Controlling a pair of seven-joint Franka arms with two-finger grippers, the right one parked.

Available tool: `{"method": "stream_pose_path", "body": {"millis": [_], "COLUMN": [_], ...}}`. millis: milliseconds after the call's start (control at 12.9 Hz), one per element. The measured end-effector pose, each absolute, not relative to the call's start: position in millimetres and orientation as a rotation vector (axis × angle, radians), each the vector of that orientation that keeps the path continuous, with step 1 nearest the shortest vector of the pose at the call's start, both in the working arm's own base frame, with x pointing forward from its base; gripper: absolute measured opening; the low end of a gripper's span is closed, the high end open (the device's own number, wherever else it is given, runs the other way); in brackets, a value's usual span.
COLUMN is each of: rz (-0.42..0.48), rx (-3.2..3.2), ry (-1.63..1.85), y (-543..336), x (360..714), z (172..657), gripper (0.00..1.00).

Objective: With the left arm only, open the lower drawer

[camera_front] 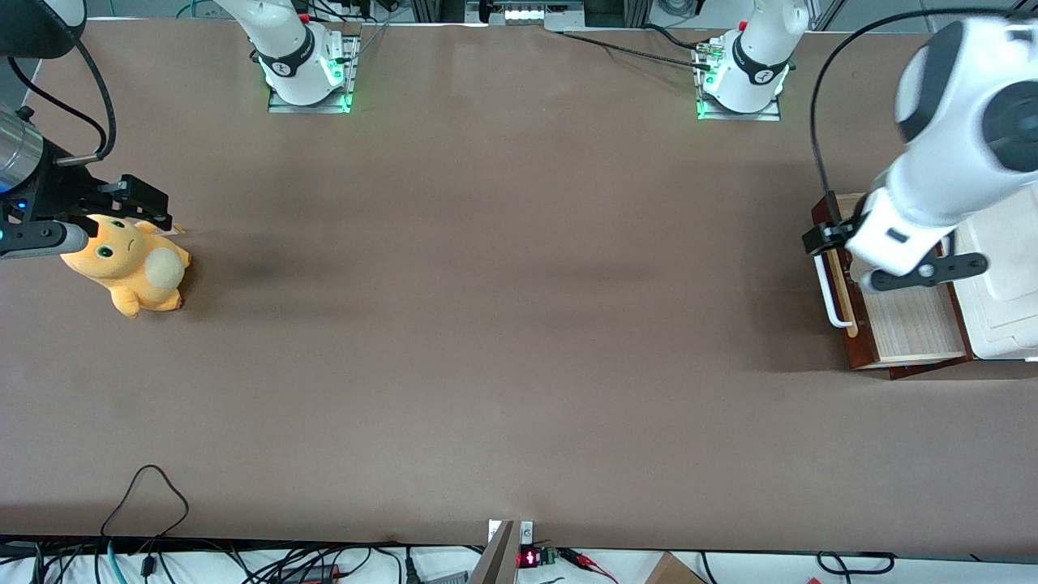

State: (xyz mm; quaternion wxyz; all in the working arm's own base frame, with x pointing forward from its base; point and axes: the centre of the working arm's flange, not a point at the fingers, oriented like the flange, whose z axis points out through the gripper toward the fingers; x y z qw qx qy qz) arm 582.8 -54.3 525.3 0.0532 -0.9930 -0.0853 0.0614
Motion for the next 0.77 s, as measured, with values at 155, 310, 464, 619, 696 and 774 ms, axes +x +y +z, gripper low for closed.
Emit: {"method": "stream_pose_path", "body": {"millis": [155, 310, 464, 619, 696, 774], "rz": [0.182, 0.189, 0.19, 0.189, 0.189, 0.189], "rx": [-3.081, -3.108, -3.114, -3.117, -3.118, -3.119], "ry": [-0.254, -0.237, -0.205, -0.171, -0.162, -0.154], "y": [-35, -26, -26, -29, -30, -30], "x": [582, 583, 582, 582, 582, 582], "z": [532, 531, 530, 531, 531, 531], "gripper": [1.0, 1.0, 1.0, 1.0, 1.0, 1.0]}}
